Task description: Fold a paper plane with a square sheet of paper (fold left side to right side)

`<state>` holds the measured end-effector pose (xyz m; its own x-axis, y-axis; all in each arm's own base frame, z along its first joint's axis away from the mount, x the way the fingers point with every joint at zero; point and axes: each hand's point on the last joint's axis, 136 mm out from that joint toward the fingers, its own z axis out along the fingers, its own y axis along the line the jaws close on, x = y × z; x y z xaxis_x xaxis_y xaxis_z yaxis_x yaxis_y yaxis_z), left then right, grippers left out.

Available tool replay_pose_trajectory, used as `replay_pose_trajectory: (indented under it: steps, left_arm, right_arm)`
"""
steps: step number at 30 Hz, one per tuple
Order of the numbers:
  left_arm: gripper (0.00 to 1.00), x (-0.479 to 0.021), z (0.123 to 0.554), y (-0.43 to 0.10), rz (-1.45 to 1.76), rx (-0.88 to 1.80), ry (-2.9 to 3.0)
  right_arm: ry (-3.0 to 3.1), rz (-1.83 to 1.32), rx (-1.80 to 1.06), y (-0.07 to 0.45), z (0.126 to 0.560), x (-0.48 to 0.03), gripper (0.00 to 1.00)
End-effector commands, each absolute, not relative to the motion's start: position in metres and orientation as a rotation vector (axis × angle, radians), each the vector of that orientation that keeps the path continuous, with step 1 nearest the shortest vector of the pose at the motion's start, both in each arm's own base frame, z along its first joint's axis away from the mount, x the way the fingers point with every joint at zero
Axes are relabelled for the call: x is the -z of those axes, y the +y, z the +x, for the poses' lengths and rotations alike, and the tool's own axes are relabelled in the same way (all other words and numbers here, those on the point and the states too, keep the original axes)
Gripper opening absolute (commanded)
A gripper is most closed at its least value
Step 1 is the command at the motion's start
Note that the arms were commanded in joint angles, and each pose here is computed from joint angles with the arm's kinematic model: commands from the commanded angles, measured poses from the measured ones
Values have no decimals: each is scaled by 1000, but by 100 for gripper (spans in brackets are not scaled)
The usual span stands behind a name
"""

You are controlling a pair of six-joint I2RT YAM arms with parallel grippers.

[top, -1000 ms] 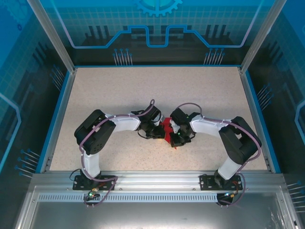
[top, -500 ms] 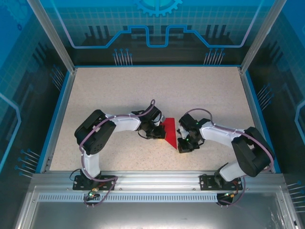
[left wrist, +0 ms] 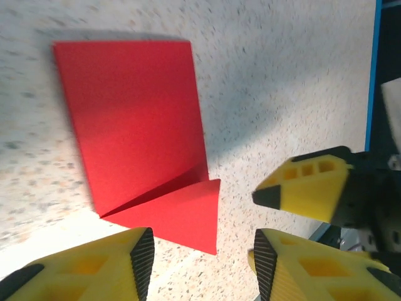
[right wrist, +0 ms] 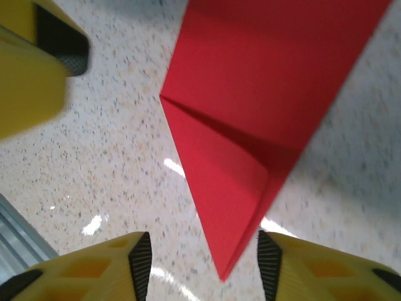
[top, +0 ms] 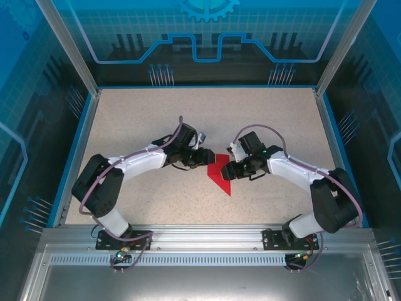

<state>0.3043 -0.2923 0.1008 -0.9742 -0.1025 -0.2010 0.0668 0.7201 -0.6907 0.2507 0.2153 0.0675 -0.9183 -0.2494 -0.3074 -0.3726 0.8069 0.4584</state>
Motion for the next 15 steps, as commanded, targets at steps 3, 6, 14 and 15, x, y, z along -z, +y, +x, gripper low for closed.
replay_pose_trajectory:
  steps: [3,6,14,15]
  left_arm:
    - [52,-71,292,-271,-230,1081,2768]
    - [54,-64,290,-274,-268,1129,2765]
    - [56,-52,288,-294,-253,1207,2797]
    - [56,-51,287,-296,-247,1207,2801]
  right_arm:
    - [2693,-552,-798,225,274,-58,52]
    - [2721,-532,-788,222,275,-47,51]
    - [2757,-520,-770,217,272,-34,39]
    - [2758,-518,-773,216,272,-34,35]
